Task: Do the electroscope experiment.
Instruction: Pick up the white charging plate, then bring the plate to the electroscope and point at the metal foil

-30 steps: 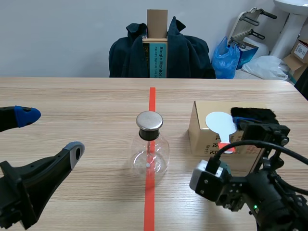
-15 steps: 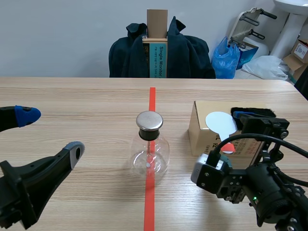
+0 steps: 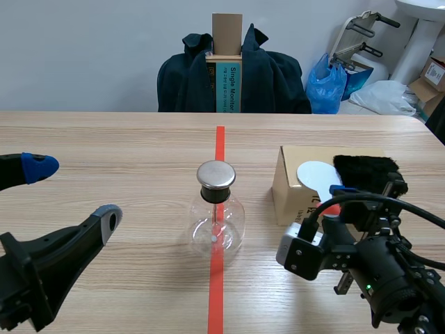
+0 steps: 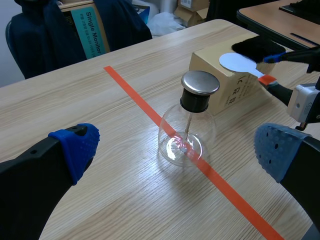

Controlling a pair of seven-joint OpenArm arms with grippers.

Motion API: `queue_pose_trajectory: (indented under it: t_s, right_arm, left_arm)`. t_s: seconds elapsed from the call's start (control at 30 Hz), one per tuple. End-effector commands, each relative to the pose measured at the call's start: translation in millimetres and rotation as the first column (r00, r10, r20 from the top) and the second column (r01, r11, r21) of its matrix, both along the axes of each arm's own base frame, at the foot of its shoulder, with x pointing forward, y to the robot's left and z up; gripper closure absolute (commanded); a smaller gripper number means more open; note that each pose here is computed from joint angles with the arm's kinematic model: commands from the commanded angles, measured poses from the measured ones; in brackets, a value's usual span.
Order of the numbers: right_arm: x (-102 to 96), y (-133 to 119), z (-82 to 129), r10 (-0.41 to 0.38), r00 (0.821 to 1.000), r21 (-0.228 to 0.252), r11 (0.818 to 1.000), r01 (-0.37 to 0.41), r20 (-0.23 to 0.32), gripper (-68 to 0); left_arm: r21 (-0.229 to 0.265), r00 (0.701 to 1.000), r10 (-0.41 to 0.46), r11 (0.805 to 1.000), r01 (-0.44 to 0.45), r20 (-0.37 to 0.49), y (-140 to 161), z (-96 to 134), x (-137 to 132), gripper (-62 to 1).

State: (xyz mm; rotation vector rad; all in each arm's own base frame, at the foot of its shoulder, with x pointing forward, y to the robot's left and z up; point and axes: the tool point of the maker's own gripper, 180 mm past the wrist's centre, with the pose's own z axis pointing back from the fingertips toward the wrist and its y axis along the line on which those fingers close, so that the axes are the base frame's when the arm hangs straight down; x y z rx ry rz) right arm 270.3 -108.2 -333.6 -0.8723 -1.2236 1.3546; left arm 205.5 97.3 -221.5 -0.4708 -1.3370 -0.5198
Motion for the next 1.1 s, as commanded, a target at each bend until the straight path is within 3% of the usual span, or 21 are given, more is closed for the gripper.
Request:
queue_pose_trajectory:
  t_s: [0.0,0.1,0.27,0.5,0.67,0.8,0.83,0.87,1.03,1.07]
  right_arm:
    - [1.0,-6.9,2.4,-0.005,1.0,-0.021,1.0,0.006,0.012,-8.9]
    - [1.0,-6.8,2.4,-0.005,1.0,-0.021,1.0,0.005,0.012,-0.8]
    - [1.7,-7.4,5.7,-0.005,0.999,-0.027,1.0,0.005,0.032,-0.8]
    - [8.6,-23.4,41.1,-0.016,0.978,-0.043,0.999,0.025,0.209,-0.8]
    - [15.0,-46.1,75.2,-0.043,0.951,0.014,0.999,0.041,0.305,-0.8]
    - [19.7,-62.6,111.6,-0.047,0.926,0.133,0.991,-0.003,0.375,-0.8]
    - [20.3,-65.4,121.4,-0.048,0.918,0.166,0.986,-0.019,0.394,-0.8]
    - [20.6,-68.2,131.1,-0.052,0.909,0.198,0.98,-0.034,0.414,-0.8]
    - [16.3,-77.0,176.3,-0.079,0.848,0.328,0.937,-0.116,0.524,-0.8]
    - [14.5,-77.7,184.9,-0.084,0.834,0.349,0.927,-0.135,0.545,-0.8]
  left_arm:
    - [-0.015,1.0,0.001,1.0,-0.001,0.025,-1.5,7.4,2.1,-62.3]
    - [-0.015,1.0,0.001,1.0,-0.001,0.025,-1.5,7.4,2.1,-62.3]
    - [-0.015,1.0,0.001,1.0,-0.001,0.025,-1.5,7.4,2.1,-62.3]
    - [-0.006,1.0,0.001,1.0,0.0,0.014,-1.3,4.8,1.7,-62.3]
    - [0.024,1.0,-0.001,1.0,0.002,-0.024,-0.4,-3.7,0.4,-62.3]
    - [0.066,0.998,-0.014,0.998,0.018,-0.057,1.0,-11.3,-0.4,-62.3]
    - [0.09,0.997,-0.019,0.996,0.025,-0.073,2.3,-15.3,0.3,-58.3]
    - [0.115,0.996,-0.021,0.993,0.03,-0.086,4.8,-19.5,2.1,-50.4]
    - [0.22,0.99,-0.02,0.974,0.051,-0.143,26.6,-44.2,17.2,-2.2]
    - [0.224,0.989,-0.022,0.973,0.055,-0.147,31.4,-48.5,20.9,-1.9]
